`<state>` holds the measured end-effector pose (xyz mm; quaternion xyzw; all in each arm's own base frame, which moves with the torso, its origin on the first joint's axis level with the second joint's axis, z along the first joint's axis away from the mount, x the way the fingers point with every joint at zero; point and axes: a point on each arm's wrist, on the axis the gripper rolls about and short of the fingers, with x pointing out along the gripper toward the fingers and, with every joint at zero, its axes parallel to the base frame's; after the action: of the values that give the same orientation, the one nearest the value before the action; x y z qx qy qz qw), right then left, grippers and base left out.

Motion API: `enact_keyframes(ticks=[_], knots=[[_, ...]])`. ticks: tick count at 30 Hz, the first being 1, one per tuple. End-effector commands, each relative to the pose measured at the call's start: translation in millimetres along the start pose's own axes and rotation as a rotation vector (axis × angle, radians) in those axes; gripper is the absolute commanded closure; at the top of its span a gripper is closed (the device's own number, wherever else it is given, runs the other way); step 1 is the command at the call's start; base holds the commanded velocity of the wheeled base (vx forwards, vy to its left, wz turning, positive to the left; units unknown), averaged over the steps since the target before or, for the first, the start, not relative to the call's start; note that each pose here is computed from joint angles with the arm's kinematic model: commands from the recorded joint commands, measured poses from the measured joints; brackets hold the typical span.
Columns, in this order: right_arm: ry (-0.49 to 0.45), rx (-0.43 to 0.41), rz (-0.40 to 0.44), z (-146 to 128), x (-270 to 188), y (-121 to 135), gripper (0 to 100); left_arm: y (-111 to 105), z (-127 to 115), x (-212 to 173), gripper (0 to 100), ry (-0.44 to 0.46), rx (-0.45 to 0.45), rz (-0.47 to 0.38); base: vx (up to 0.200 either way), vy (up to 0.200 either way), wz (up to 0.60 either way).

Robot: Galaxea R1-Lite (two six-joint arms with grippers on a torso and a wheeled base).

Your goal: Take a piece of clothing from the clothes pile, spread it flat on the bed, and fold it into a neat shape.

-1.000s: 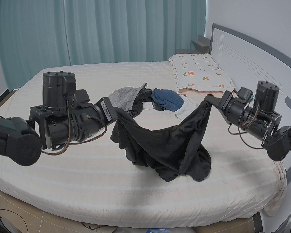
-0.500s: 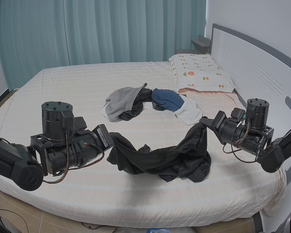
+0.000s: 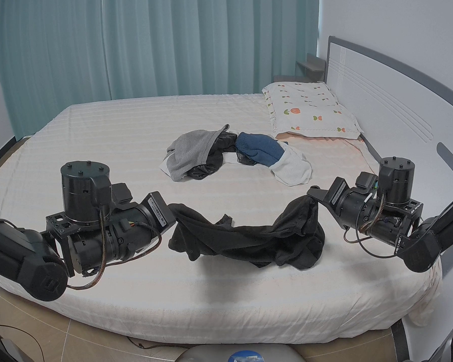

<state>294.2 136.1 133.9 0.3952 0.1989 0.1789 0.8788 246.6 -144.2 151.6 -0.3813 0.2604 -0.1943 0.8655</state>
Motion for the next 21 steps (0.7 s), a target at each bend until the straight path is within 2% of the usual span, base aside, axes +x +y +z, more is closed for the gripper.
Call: enact_keyframes(ticks=[1,6,15,21], knots=[[0.003,-0.001,-0.001,-1,0,0,100,2,-1,1,100,0.001,-0.009,0.005,0.000,0.000,0.00],[-0.039,-0.006,-0.030,0,2,0,100,-3,2,-3,100,-0.009,-0.037,-0.014,0.000,0.160,0.00],[-0.042,-0.005,-0.036,0,4,-1,100,-4,4,-6,100,-0.020,-0.031,-0.025,0.000,0.200,0.00],[-0.111,-0.030,-0.066,5,6,2,100,-10,8,-15,100,-0.039,-0.029,-0.051,0.000,0.200,0.00]])
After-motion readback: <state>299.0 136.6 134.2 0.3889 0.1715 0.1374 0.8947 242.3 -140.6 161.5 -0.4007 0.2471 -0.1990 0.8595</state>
